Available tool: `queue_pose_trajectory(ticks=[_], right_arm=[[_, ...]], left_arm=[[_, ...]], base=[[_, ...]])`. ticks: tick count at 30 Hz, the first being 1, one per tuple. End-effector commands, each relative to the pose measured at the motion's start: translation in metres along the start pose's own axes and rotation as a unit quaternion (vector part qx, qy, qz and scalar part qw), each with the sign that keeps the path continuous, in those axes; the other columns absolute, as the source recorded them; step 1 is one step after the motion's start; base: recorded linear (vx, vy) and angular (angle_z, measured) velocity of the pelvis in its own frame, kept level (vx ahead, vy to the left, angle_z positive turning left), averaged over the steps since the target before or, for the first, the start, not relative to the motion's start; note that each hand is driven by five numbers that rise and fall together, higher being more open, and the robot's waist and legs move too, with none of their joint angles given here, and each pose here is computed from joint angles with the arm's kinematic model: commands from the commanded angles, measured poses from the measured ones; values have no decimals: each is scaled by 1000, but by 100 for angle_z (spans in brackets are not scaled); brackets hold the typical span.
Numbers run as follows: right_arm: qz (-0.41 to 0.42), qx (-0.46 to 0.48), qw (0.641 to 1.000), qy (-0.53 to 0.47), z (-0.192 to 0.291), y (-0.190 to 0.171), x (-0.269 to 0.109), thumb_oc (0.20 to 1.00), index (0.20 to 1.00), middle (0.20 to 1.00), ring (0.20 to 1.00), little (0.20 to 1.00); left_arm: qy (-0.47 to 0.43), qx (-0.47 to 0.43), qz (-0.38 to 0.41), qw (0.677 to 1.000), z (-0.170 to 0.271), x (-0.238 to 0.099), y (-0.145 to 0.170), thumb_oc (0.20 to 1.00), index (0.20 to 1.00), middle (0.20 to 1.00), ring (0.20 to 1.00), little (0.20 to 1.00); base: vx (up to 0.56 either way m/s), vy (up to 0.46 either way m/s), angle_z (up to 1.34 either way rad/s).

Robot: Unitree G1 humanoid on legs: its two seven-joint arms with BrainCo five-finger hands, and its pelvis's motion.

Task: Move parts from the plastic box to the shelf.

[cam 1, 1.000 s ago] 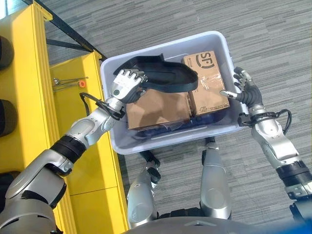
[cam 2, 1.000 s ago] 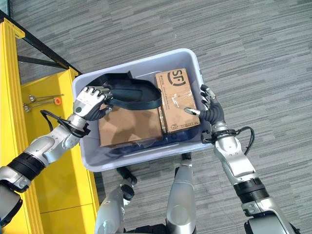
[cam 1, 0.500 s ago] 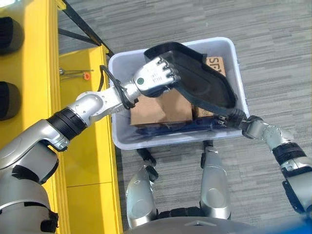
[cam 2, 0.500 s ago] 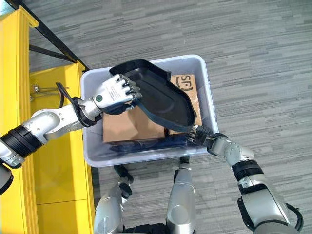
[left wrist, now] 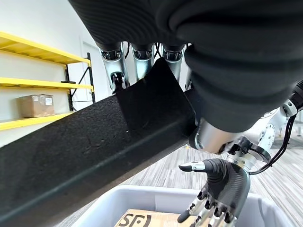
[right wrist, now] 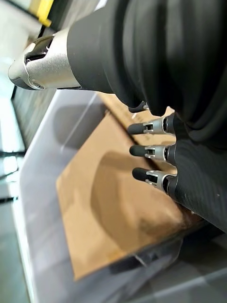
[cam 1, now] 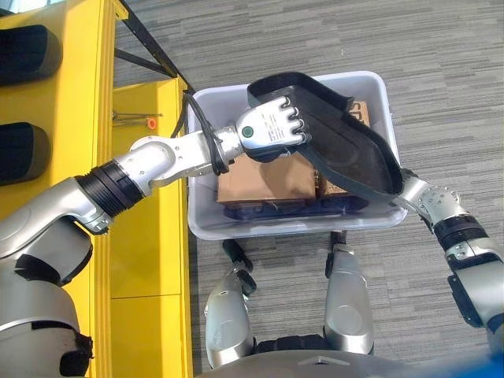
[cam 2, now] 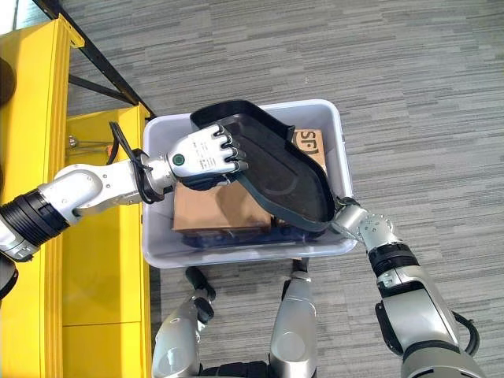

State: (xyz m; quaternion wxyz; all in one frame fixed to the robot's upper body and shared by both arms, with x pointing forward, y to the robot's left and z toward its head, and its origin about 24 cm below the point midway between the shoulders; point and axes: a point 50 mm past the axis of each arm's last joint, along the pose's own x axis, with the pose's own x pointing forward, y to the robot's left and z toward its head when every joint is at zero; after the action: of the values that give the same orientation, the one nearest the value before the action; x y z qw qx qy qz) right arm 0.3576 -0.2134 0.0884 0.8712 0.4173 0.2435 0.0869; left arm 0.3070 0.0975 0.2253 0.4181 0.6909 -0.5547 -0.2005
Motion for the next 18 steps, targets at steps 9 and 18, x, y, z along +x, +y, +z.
queue_pose_trajectory(ticks=[9,18], right_arm=[[-68,81,992,-63,21,-22,-10,1000,1000,1000,1000,1000],[-140,67,984,-91,50,-32,-22,1000,1000,1000,1000,1000]], left_arm=[[31,-6,14,999,-12,-12,20,200,200,200,200,200],[31,-9,15,999,-12,-19,22,200,200,200,200,200]], base=[[2,15,1],[-4,27,1]])
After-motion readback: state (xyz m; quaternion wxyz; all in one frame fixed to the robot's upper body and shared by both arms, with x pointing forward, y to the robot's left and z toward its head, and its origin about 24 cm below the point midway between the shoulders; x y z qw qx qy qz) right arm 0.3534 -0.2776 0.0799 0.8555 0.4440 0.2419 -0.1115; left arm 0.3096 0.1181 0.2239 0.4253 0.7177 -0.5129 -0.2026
